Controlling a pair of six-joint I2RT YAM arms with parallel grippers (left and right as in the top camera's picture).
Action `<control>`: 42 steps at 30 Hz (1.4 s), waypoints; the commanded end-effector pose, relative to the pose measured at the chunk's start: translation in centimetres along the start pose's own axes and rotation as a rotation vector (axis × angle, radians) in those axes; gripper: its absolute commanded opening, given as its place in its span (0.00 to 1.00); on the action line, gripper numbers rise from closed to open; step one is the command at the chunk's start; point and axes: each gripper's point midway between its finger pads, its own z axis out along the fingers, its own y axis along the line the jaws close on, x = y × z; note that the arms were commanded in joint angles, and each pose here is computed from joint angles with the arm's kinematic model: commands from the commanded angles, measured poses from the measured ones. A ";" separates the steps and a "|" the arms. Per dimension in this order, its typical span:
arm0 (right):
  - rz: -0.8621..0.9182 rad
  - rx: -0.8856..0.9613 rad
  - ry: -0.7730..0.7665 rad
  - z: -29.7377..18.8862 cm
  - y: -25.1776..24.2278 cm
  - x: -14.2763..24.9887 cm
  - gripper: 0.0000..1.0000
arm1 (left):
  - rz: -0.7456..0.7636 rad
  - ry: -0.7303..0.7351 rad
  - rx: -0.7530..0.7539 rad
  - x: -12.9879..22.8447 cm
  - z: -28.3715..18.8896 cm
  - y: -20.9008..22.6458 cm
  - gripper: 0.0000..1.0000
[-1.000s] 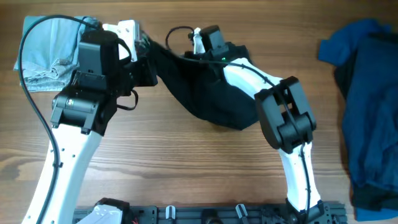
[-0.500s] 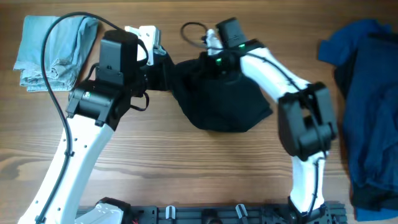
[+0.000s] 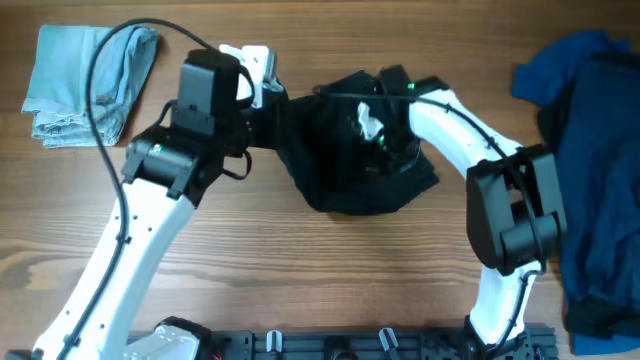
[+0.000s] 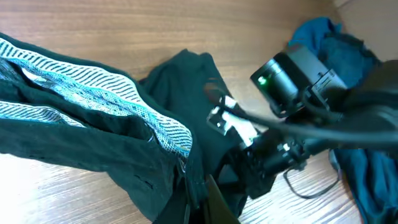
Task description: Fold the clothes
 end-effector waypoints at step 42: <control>0.302 0.394 -0.455 -7.3 -15.3 0.4 0.04 | 0.293 0.132 0.193 5.9 10.2 -10.9 0.04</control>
